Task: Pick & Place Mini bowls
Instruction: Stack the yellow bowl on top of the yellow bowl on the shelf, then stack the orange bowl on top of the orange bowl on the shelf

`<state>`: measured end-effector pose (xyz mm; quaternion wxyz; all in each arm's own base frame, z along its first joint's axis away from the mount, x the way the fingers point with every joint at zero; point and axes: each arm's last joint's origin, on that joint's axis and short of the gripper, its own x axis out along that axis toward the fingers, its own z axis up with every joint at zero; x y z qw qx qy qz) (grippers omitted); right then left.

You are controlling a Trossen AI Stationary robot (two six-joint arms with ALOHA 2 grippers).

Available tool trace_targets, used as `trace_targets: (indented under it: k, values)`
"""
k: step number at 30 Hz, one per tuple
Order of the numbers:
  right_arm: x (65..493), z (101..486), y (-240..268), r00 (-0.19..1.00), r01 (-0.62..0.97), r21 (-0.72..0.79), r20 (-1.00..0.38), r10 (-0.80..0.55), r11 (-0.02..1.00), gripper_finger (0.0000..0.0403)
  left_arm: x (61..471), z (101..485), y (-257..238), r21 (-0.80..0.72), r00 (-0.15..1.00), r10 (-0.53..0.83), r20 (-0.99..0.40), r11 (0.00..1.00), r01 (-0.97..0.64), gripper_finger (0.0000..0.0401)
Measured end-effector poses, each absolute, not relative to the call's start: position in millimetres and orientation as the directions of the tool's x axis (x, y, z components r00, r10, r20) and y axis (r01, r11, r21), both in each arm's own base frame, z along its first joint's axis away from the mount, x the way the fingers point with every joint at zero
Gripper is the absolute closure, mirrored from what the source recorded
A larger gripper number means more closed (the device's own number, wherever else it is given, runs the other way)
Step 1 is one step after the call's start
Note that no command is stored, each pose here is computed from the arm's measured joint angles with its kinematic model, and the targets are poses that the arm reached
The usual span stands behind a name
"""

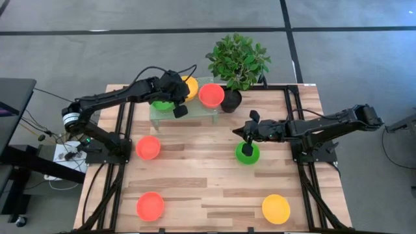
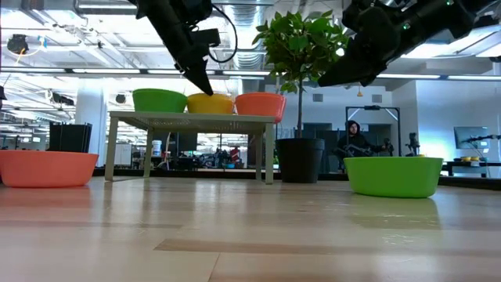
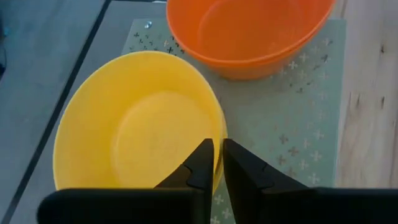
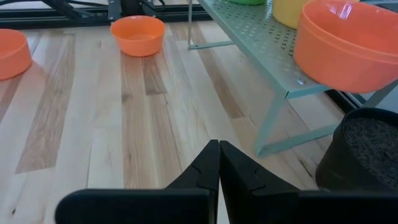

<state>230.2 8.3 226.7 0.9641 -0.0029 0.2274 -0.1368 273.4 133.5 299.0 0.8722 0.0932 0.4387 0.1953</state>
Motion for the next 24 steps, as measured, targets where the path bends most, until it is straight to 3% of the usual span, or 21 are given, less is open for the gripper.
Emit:
trace_targets:
  k: [15,24]
  values:
    - [230,226,8,0.856,0.262,-0.070,-0.444,-0.265,0.962,0.0399,279,299,122,0.339,0.550,0.415,-0.725,0.910,-0.239,0.0322]
    - [230,226,8,0.855,0.263,-0.069,-0.445,-0.266,0.962,0.0399,288,302,91,0.543,0.466,0.602,-0.648,0.794,-0.271,0.0322]
